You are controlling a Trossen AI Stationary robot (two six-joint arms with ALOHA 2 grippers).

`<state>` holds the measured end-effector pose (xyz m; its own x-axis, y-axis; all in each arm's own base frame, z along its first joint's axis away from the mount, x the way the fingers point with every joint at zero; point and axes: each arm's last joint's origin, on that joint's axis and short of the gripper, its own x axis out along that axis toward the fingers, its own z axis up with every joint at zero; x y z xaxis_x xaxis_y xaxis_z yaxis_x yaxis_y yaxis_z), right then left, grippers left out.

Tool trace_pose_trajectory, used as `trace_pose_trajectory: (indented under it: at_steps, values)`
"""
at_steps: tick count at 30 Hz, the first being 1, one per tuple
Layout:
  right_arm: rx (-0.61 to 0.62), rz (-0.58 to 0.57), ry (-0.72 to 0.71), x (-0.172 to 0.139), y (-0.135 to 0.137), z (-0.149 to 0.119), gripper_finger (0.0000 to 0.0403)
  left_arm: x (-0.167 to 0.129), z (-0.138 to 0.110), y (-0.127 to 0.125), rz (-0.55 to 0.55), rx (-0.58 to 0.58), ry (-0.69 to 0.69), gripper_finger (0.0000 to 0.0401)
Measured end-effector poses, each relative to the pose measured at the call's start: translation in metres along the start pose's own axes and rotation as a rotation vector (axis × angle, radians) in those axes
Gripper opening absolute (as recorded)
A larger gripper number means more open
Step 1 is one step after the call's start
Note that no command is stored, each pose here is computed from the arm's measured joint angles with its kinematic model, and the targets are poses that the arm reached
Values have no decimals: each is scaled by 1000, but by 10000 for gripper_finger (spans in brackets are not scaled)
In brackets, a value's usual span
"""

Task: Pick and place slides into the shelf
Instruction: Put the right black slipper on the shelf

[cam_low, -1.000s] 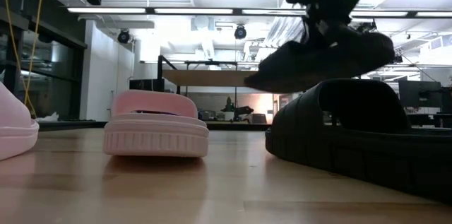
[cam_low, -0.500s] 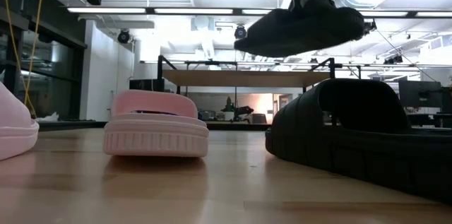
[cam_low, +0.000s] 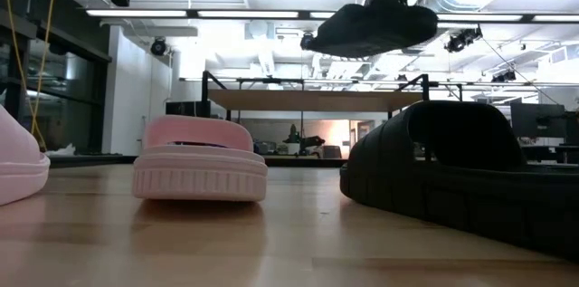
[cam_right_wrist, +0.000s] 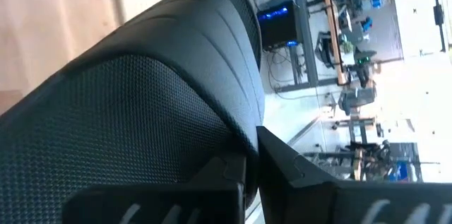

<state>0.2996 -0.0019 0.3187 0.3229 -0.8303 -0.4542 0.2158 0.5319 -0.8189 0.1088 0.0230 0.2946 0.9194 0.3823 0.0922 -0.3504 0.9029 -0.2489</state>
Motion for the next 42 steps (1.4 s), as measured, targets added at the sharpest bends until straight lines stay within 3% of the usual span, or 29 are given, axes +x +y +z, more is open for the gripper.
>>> trace_pose_trajectory:
  at_steps: [14,34,42]
  values:
    - [132,-51,67,22,-46,2,0,0,0,0,0,0,0,175]
    - [248,-110,157,57,-76,-10,0,0,0,0,16,0,-4,175]
    - [301,-83,175,70,-86,-17,0,0,0,0,16,0,-4,175]
